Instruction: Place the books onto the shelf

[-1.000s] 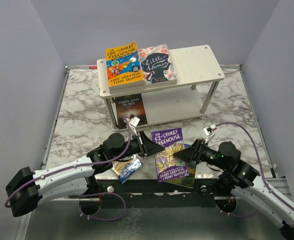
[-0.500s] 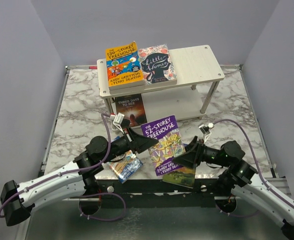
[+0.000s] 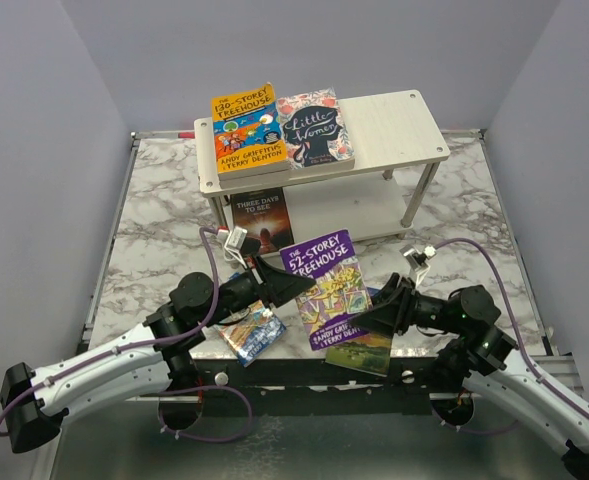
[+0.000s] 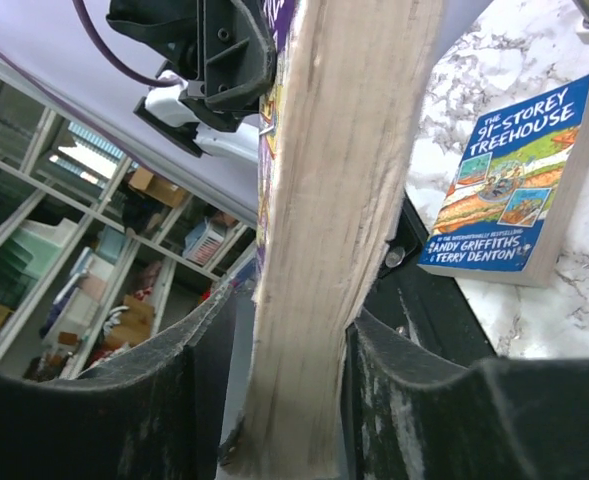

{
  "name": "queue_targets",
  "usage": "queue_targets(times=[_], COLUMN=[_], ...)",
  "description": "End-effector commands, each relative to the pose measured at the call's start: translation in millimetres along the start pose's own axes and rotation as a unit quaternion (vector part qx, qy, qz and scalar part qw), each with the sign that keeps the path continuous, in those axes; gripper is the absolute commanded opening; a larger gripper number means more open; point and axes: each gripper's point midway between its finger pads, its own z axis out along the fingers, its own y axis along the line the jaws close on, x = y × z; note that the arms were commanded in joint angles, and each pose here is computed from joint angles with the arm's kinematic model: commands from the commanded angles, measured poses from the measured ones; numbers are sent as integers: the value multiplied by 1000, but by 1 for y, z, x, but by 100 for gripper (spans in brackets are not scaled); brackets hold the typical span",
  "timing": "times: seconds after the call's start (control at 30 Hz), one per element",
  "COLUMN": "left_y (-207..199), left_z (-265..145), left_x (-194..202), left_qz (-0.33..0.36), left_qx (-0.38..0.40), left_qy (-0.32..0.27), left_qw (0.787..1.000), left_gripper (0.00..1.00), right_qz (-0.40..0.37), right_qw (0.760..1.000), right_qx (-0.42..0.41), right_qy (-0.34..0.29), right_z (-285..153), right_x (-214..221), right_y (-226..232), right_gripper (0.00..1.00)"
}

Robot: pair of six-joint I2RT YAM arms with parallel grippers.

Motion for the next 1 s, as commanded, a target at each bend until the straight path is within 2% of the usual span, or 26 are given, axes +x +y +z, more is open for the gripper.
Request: queue_targets(times=[0.0, 0.1, 0.17, 0.2, 0.23, 0.3, 0.33, 0.37, 0.53, 0.63, 0.8, 0.97], left_y=[-16, -17, -16, -15, -15, -11, -10, -9, 1, 9, 23, 32], left_z=[-1, -2, -3, -3, -3, -2, -2, -2, -4, -7, -18, -38], left_x=[-20, -21, -20, -20, -20, -22, -22, -21, -22, -23, -27, -42], left_qz=[25, 31, 34, 35, 37, 37, 38, 38, 46, 54, 87, 131], left_qx=[13, 13, 10, 10, 8, -2, -3, -5, -29, -46, -88, -135], left_qy=[-36, -36, -35, -35, -34, -41, -40, -39, -43, -46, -49, -65], left_qw=[999, 999, 999, 999, 999, 998, 998, 998, 998, 996, 991, 980], left_gripper=[0, 0, 0, 0, 0, 1, 6, 13, 63, 79, 98, 99], right_qz=[-17, -14, -12, -11, -9, -7, -7, -8, -23, -39, -70, -115], right_qw=[999, 1000, 1000, 1000, 1000, 1000, 1000, 1000, 999, 998, 995, 987], right_qx=[-31, -23, -17, -14, -10, -7, -4, -3, 8, 17, 44, 94], right_qy=[-2, -2, -3, -3, -4, -5, -6, -6, -22, -36, -51, -59], right_z=[-2, -1, -1, 0, 0, 1, 1, 2, 1, 0, -1, 1], right_x=[-9, -9, -9, -9, -10, -11, -12, -12, -24, -36, -56, -81], right_y=[24, 21, 19, 18, 16, 15, 14, 14, 20, 27, 36, 37], right_gripper=[41, 29, 16, 6, 1, 1, 0, 0, 0, 0, 0, 1])
